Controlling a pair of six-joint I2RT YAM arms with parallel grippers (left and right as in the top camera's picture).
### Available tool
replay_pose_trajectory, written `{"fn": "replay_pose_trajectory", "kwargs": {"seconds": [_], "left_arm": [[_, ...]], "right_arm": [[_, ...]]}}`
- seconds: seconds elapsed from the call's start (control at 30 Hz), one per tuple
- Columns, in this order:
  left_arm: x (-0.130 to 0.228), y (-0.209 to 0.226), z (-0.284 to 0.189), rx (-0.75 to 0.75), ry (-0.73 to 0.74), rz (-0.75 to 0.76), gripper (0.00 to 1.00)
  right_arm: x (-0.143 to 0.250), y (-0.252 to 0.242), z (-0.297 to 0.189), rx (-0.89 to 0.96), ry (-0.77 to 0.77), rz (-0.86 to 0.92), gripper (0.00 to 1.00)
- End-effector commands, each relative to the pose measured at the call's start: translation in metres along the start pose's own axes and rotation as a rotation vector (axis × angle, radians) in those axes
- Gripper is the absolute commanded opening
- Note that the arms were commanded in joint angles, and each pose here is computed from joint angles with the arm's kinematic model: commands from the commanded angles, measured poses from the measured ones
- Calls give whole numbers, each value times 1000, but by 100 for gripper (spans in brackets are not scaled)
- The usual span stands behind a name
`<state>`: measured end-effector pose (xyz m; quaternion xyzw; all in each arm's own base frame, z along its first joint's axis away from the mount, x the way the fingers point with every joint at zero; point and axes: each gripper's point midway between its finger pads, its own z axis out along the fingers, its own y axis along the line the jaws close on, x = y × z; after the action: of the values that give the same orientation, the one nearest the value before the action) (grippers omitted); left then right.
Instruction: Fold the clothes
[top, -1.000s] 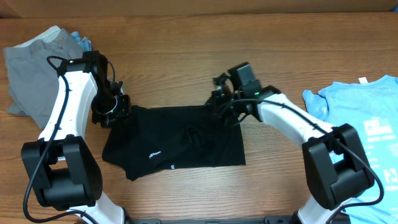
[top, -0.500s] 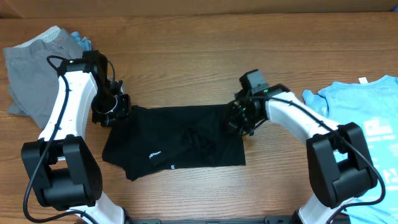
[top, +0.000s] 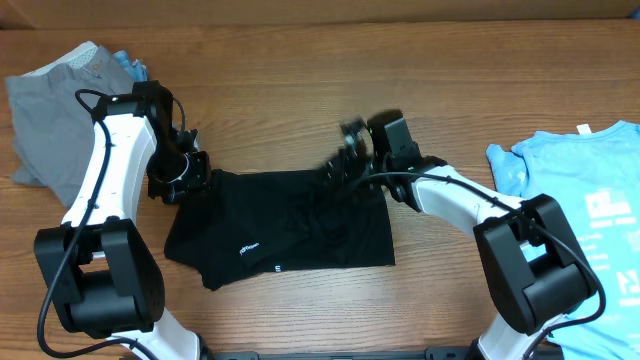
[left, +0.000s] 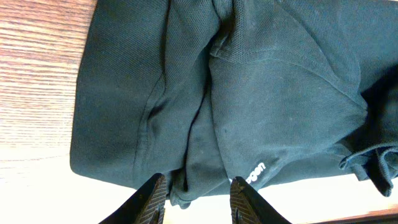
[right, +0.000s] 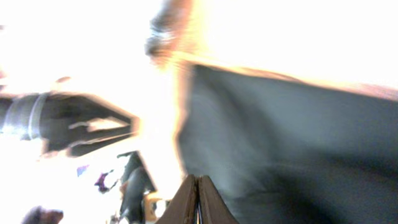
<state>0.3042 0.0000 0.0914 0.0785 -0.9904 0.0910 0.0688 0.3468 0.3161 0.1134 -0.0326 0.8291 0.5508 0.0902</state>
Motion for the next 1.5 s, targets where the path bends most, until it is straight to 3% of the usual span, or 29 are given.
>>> {"fn": "replay_pose_trajectory", "kwargs": {"seconds": [0.0, 0.2, 0.4, 0.63, 0.77, 0.93, 1.03, 1.27, 1.47], "left_arm": [[-2, -1, -12, 0, -39, 26, 36], [-2, -1, -12, 0, -37, 25, 36], [-3, -1, -13, 0, -43, 26, 37], [-5, -1, -13, 1, -49, 27, 37], [-5, -1, -13, 1, -50, 27, 37], [-4, -1, -13, 0, -45, 26, 37], [0, -1, -12, -1, -32, 24, 36], [-1, -1, -12, -1, -33, 25, 36], [-4, -1, -13, 0, -45, 27, 36]], "right_arm": [[8, 41, -6, -173, 96, 16, 4], [-1, 5, -26, -84, 73, 154, 4], [-4, -71, -60, 185, -20, 346, 4], [39, -116, -64, 497, 17, 467, 4], [53, -99, -30, 509, 54, 332, 4], [57, -29, 33, 267, 95, -66, 4], [56, -8, 46, 211, 81, -139, 4], [26, 1, -2, 364, 62, -152, 4], [12, 6, -59, 460, 26, -29, 7]]}}
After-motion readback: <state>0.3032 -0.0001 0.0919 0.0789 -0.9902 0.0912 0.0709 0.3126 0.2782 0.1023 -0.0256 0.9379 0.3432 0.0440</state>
